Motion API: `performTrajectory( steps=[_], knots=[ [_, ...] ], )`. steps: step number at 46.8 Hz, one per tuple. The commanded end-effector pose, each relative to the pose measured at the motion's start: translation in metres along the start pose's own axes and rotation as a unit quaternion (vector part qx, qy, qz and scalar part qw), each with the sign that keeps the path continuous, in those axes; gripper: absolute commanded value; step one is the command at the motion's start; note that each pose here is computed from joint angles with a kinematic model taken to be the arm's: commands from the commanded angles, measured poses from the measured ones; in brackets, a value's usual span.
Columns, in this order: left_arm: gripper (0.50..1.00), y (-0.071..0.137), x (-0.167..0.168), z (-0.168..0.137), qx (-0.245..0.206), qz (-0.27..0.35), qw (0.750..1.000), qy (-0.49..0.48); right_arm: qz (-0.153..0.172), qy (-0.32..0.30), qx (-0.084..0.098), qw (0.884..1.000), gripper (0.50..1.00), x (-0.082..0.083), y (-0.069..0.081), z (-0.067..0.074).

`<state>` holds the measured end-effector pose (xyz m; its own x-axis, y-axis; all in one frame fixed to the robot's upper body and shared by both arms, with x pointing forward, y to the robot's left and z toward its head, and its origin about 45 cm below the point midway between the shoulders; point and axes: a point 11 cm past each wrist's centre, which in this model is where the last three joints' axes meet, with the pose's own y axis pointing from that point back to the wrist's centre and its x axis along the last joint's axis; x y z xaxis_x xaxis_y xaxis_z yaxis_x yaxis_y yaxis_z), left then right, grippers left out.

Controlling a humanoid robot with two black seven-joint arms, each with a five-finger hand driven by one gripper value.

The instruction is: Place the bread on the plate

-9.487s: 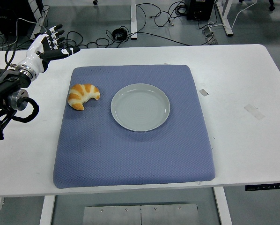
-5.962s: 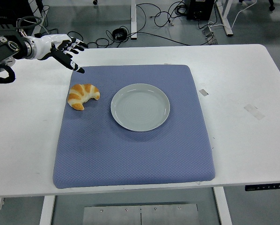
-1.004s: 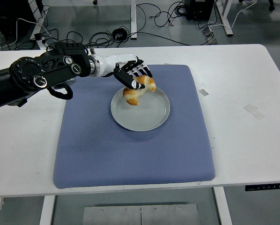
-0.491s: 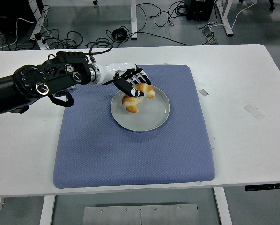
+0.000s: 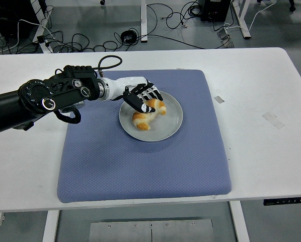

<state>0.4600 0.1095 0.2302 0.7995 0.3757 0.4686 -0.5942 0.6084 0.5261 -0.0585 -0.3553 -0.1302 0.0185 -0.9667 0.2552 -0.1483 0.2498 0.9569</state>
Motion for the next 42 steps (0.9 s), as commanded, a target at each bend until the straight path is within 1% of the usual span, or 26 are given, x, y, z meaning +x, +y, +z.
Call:
performTrajectory(
  steps=[1,15,31,42],
  knots=[
    [0.693,0.0001,0.0005,0.0006,-0.001,0.000,1.000,0.000,0.000,-0.001,0.000,1.000,1.000,0.0000,-0.0001,-0.0002],
    [0.764,0.0005,0.0012,0.0005,-0.001,0.001,1.000,0.000,0.000,0.000,-0.001,1.000,1.000,0.0000,0.0001,0.0006],
    [0.796,0.0014,0.0030,0.0005,-0.001,0.003,1.000,0.001,0.000,0.000,0.000,1.000,1.000,0.0000,-0.0001,-0.0002],
    [0.845,0.0039,0.0090,0.0028,-0.003,0.009,1.000,0.002,0.000,0.000,0.000,1.000,1.000,0.0000,0.0000,-0.0002]
  ],
)
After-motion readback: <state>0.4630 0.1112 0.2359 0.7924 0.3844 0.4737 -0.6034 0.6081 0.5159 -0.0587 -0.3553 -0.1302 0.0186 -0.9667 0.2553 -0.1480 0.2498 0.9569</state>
